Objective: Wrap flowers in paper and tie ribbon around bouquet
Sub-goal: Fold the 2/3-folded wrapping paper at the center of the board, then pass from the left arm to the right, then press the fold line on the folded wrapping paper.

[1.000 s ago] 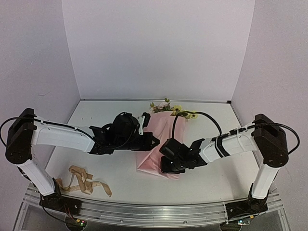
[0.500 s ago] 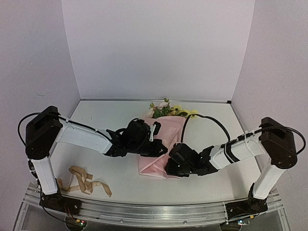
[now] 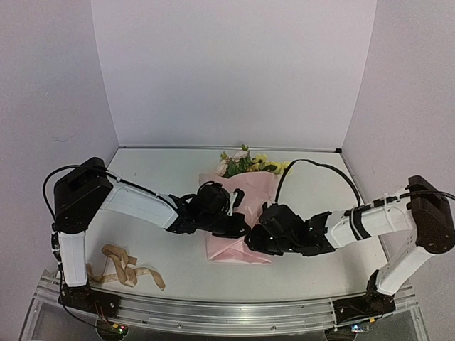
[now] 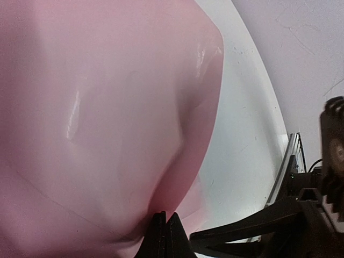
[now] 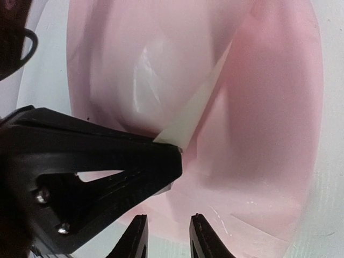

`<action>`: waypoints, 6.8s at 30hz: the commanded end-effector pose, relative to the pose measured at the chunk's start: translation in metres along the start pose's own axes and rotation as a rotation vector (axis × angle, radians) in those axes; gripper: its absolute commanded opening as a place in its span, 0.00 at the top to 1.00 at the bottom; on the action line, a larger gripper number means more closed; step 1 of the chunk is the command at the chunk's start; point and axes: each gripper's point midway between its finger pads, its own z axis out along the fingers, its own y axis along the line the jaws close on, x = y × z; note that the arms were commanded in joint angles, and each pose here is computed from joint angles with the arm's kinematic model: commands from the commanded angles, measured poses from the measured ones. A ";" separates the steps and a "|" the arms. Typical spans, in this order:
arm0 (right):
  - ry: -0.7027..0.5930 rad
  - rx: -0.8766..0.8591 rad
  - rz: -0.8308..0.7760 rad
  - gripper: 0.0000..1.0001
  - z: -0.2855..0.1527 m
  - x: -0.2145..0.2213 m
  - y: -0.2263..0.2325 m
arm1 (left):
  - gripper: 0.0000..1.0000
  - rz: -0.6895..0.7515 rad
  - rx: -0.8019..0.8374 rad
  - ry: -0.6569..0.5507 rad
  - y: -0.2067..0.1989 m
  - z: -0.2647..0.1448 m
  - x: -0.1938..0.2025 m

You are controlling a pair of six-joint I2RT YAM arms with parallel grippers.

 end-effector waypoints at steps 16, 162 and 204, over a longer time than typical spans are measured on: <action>0.009 -0.169 0.150 0.40 -0.006 -0.082 -0.013 | 1.00 0.032 0.066 0.032 -0.015 0.009 0.001; 0.222 -0.100 0.236 0.78 0.032 -0.010 -0.038 | 0.88 -0.215 0.100 0.260 0.033 0.009 0.027; 0.282 0.052 0.229 0.86 0.047 0.027 -0.088 | 0.78 -0.471 0.144 0.084 0.123 -0.038 -0.029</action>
